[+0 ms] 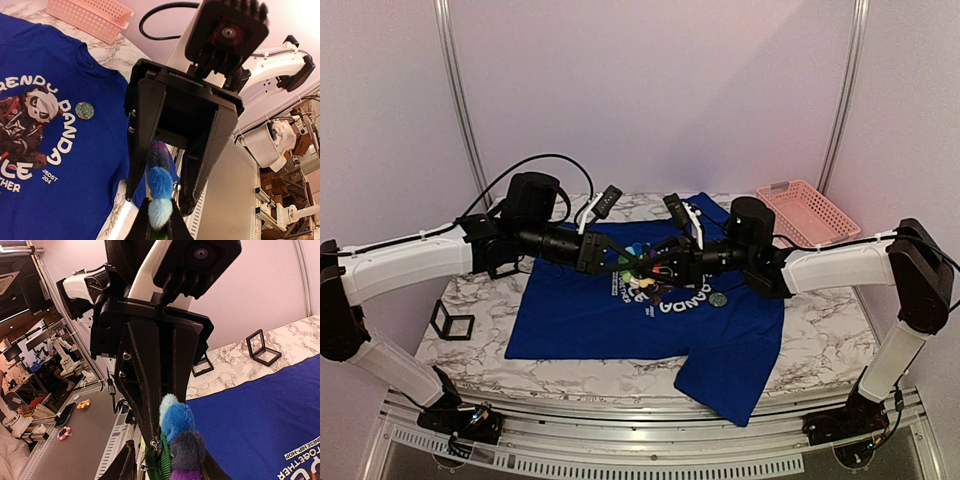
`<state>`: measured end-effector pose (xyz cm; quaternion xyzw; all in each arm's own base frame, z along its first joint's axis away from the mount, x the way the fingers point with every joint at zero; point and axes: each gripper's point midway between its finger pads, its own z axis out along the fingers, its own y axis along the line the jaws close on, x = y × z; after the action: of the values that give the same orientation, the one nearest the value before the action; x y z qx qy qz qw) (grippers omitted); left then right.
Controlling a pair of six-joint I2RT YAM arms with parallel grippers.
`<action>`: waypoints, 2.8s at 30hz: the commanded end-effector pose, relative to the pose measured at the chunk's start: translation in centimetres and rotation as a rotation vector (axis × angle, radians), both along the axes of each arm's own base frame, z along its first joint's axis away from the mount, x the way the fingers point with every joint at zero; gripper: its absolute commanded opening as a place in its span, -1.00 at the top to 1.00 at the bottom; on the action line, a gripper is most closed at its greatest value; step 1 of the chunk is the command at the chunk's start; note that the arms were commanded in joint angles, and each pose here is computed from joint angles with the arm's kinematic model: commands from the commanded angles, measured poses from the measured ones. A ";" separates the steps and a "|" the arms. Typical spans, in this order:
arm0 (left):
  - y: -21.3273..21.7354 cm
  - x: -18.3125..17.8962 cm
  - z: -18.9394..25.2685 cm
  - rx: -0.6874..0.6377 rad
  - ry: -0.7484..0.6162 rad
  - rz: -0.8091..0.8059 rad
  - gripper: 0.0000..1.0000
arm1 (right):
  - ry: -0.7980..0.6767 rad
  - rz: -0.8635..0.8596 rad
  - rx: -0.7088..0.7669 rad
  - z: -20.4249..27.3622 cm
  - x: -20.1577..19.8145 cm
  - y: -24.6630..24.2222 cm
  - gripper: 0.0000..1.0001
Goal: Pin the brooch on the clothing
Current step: Pass from the left arm to the right
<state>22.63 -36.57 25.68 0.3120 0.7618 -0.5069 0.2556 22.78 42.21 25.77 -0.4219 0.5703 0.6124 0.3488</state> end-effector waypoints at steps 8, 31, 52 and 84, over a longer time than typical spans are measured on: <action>-0.6 -0.5 0.8 -0.013 -0.028 -0.034 1.00 | 0.007 0.039 0.006 -0.3 -0.5 -0.2 0.34; -1.5 -1.2 1.5 -0.036 -0.055 -0.074 1.00 | 0.027 0.010 -0.021 -1.3 0.5 0.4 0.74; -0.6 -0.8 0.3 0.021 -0.049 -0.061 1.00 | -0.034 0.021 -0.039 0.2 -1.7 -2.3 0.11; 0.2 -0.9 1.7 0.005 -0.303 -0.087 -0.27 | 0.106 -0.057 0.016 0.9 1.1 -2.1 1.00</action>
<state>22.09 -36.22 26.73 0.3958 0.7253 -0.4670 0.3149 22.91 40.14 26.18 -0.3951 0.5871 0.6251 0.3292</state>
